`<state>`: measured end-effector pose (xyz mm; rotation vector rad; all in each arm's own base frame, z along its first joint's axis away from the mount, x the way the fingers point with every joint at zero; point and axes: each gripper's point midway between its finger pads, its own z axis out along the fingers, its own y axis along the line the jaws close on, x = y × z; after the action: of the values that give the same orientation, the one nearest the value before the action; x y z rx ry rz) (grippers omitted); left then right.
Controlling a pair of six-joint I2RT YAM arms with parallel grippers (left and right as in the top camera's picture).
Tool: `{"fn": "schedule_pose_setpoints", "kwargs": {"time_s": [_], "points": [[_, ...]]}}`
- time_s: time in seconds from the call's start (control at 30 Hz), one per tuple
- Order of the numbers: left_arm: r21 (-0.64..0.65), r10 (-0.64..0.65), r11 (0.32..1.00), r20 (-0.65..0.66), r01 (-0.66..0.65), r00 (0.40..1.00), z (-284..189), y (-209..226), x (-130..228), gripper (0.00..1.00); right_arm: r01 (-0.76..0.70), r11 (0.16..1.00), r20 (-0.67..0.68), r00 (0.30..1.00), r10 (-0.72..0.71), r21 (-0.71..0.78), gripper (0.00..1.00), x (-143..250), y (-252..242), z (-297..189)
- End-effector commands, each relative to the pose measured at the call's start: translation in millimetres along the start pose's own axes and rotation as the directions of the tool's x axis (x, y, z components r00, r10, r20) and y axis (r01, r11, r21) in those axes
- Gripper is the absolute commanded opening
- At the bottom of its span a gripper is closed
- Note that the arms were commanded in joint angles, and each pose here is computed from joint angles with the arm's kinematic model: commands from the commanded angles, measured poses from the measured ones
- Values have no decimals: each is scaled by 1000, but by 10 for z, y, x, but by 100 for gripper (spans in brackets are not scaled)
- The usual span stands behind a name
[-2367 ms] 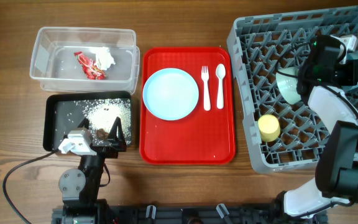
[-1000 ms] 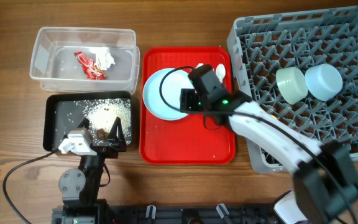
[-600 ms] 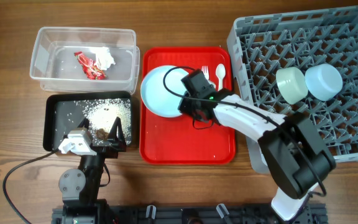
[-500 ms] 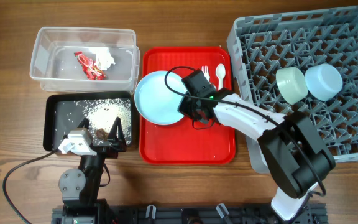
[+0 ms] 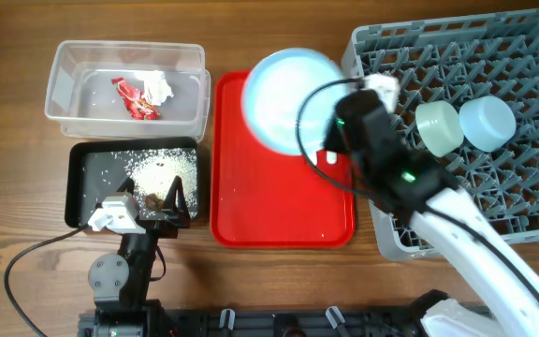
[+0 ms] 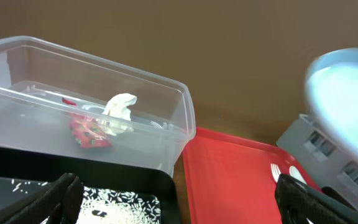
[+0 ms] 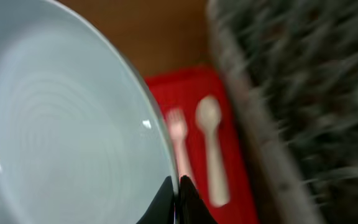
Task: Sort waste into correct bins and load items into the dishwasher rack
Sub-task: 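Lift the blue plate with the right gripper and stand it in the rack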
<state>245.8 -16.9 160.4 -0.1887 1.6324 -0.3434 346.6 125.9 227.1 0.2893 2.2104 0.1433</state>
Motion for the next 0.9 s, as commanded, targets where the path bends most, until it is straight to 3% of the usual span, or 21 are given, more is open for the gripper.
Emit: {"fn": "schedule_pose_setpoints", "kwargs": {"time_s": [0.0, 0.1, 0.23, 0.43, 0.5, 0.67, 0.87], "points": [[-11, 20, 1000, 0, -20, 1000, -4, 26, 5, 100, 65, 892, 313, 923, -225, 448, 4, -913, -969, -654], [-10, 20, 1000, 0, -20, 1000, -4, 26, 6, 100, 150, 778, 303, 863, -405, 610, 4, -1314, -1271, -860], [-10, 20, 1000, 0, -20, 1000, -4, 26, 6, 100, 294, 601, 152, 801, -580, 743, 4, -1581, -1511, -774], [-10, 20, 1000, 0, -20, 1000, -4, 26, 6, 100, 467, 400, -108, 746, -657, 789, 4, -1571, -1765, -125], [-10, 20, 1000, 0, -20, 1000, -4, 26, 6, 100, 433, 346, -147, 774, -616, 832, 5, -1545, -1911, -1], [-10, 20, 1000, 0, -20, 1000, -4, 26, 6, 100, 462, 336, -160, 751, -641, 821, 4, -1557, -1937, 303], [-10, 20, 1000, 0, -20, 1000, -4, 26, 6, 100, 495, 311, -230, 759, -609, 811, 4, -1476, -2352, 570]]}}
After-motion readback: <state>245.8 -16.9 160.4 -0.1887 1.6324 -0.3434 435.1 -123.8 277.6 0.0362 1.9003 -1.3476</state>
